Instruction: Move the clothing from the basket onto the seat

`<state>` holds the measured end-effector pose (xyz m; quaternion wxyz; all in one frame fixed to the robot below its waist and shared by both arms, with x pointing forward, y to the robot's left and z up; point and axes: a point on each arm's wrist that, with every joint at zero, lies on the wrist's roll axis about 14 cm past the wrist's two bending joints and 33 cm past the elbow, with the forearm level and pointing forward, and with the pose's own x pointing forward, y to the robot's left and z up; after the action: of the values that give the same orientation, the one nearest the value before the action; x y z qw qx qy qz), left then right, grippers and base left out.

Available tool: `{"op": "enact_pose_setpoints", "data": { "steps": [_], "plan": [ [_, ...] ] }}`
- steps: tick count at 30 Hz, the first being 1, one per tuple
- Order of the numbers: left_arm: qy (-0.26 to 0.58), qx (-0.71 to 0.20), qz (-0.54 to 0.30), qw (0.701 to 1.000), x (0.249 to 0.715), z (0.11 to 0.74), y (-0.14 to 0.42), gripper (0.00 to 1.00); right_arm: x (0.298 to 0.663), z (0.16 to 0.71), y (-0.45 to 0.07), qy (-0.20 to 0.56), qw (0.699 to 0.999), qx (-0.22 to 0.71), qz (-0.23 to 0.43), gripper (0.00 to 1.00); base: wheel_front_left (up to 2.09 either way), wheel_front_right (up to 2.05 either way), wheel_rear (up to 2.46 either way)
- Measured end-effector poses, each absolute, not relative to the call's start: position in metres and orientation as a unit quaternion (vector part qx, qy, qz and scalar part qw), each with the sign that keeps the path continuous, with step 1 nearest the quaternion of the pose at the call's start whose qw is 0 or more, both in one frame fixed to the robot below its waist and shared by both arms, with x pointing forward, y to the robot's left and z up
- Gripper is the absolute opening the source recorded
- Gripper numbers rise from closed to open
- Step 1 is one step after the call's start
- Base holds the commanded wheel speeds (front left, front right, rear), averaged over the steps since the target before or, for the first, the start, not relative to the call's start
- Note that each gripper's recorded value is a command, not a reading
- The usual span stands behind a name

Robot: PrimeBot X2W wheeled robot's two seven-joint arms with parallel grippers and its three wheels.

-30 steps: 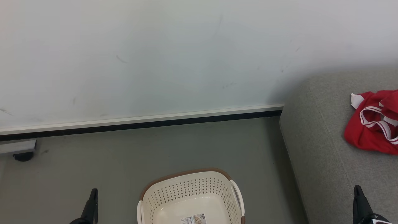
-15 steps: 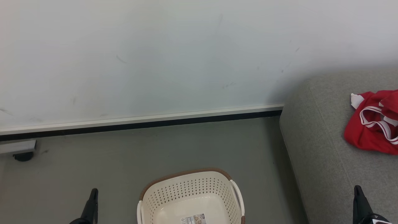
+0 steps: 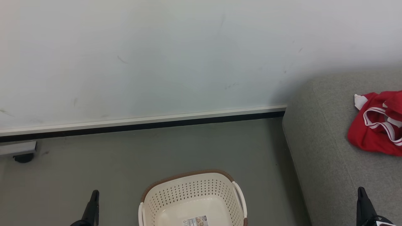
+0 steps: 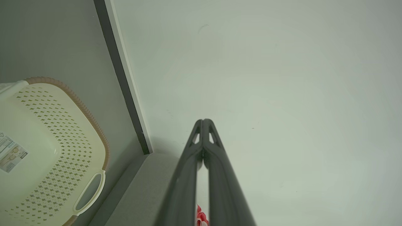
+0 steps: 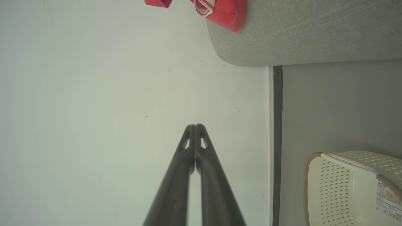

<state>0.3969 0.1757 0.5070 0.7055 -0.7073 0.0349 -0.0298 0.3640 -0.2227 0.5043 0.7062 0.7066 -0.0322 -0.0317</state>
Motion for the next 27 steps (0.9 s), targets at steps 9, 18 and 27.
{"op": "enact_pose_setpoints", "data": {
  "steps": [9, 18, 27],
  "plan": [
    [0.035, -0.707, -0.030, 0.705, 0.3969, 0.5070, 0.1758, 0.00, 0.3640, 0.5043, -0.2225, -0.032, 0.706, 0.707, -0.032, 0.00, 0.00, 0.00, 0.00],
    [0.035, -0.707, -0.030, 0.705, 0.3968, 0.5070, 0.1757, 0.00, 0.3640, 0.5043, -0.2226, -0.032, 0.706, 0.707, -0.032, 0.00, 0.00, 0.00, 0.00],
    [0.035, -0.707, -0.030, 0.705, 0.3968, 0.5070, 0.1757, 0.00, 0.3640, 0.5044, -0.2227, -0.032, 0.706, 0.707, -0.032, 0.00, 0.00, 0.00, 0.00]
  ]
}}
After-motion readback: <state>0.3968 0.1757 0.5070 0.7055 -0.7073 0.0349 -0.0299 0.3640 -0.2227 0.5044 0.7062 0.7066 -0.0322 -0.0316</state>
